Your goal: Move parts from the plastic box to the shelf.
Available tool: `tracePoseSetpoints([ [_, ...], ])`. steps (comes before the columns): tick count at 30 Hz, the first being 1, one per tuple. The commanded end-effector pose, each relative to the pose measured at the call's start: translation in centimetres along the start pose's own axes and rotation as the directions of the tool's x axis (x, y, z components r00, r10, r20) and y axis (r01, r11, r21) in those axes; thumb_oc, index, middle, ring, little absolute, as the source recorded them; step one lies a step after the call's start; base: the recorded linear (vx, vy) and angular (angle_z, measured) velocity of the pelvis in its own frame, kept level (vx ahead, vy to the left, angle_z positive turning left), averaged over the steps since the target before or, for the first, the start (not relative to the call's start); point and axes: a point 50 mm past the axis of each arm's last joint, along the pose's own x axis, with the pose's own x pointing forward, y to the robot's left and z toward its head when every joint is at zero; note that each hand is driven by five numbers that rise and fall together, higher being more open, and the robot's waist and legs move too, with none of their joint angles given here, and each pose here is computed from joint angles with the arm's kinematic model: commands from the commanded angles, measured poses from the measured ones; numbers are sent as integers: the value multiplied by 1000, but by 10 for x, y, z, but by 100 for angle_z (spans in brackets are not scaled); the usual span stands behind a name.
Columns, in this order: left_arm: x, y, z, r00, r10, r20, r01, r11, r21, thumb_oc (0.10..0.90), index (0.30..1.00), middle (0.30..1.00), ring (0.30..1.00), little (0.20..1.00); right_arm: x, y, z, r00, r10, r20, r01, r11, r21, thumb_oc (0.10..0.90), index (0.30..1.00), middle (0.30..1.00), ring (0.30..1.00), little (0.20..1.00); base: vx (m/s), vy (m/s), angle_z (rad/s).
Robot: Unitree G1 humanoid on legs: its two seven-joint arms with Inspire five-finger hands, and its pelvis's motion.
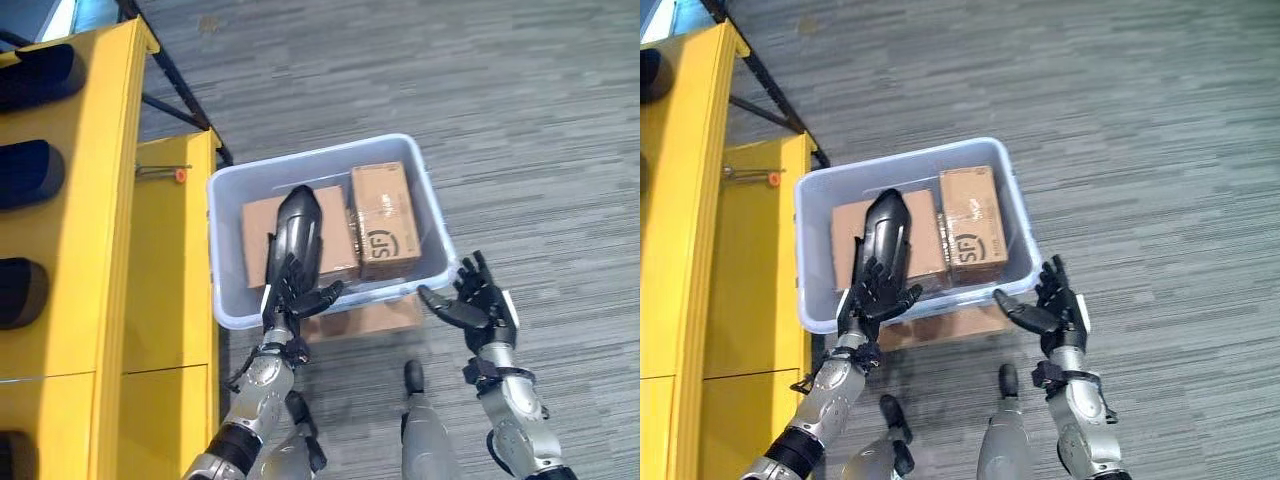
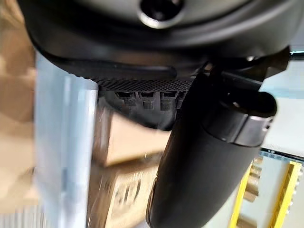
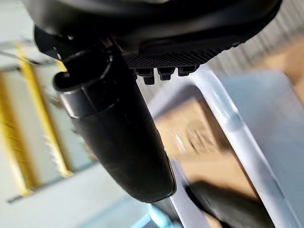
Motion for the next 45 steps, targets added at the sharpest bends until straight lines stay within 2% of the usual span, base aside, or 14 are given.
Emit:
tracePoseSetpoints([
  [1, 9, -2, 47, 973, -21, 229, 23, 1000, -4, 900, 1000, 1000, 1000, 1000, 18, 21, 48, 963, 89, 254, -91, 996, -3, 900, 1000, 1000, 1000, 1000, 59, 110, -11],
  [9, 9, -2, 45, 976, -13, 218, 15, 1000, -6, 900, 1000, 1000, 1000, 1000, 15, 20, 46, 966, 95, 241, -93, 995, -21, 900, 1000, 1000, 1000, 1000, 36, 50, -8],
  [19, 8, 1, 43, 979, -3, 205, 7, 1000, -17, 900, 1000, 1000, 1000, 1000, 22, 28, 65, 936, 197, 291, -139, 968, -207, 900, 1000, 1000, 1000, 1000, 5, -12, -4],
  [23, 9, 1, 43, 979, -2, 202, 6, 1000, -18, 900, 1000, 1000, 1000, 1000, 36, 45, 95, 881, 303, 364, -162, 915, -371, 900, 1000, 1000, 1000, 1000, -12, -52, 11],
  [33, 9, -5, 49, 974, -43, 223, 47, 999, -15, 900, 1000, 1000, 1000, 1000, 58, 87, 133, 778, 455, 433, -204, 836, -510, 900, 1000, 1000, 1000, 1000, -18, -39, 18],
  [34, 9, -6, 50, 973, -52, 227, 55, 998, -8, 900, 1000, 1000, 1000, 1000, 64, 94, 142, 758, 490, 431, -196, 801, -566, 900, 1000, 1000, 1000, 1000, -9, -27, 12],
  [38, 11, -6, 54, 969, -64, 238, 67, 998, -6, 900, 1000, 1000, 1000, 1000, 74, 102, 160, 732, 528, 431, -150, 741, -654, 900, 1000, 1000, 1000, 1000, -5, -18, 12],
  [40, 11, -7, 57, 966, -74, 247, 77, 997, 0, 900, 1000, 1000, 1000, 1000, 81, 104, 171, 724, 549, 418, -95, 679, -728, 900, 1000, 1000, 1000, 1000, -8, -21, 11],
  [43, 12, -8, 60, 961, -94, 258, 94, 995, 12, 900, 1000, 1000, 1000, 1000, 88, 107, 189, 708, 607, 363, -26, 535, -845, 900, 1000, 1000, 1000, 1000, -1, -8, 6],
  [45, 12, -8, 62, 960, -99, 263, 99, 995, 14, 900, 1000, 1000, 1000, 1000, 89, 105, 193, 709, 609, 355, -7, 509, -860, 900, 1000, 1000, 1000, 1000, 4, -9, 10],
])
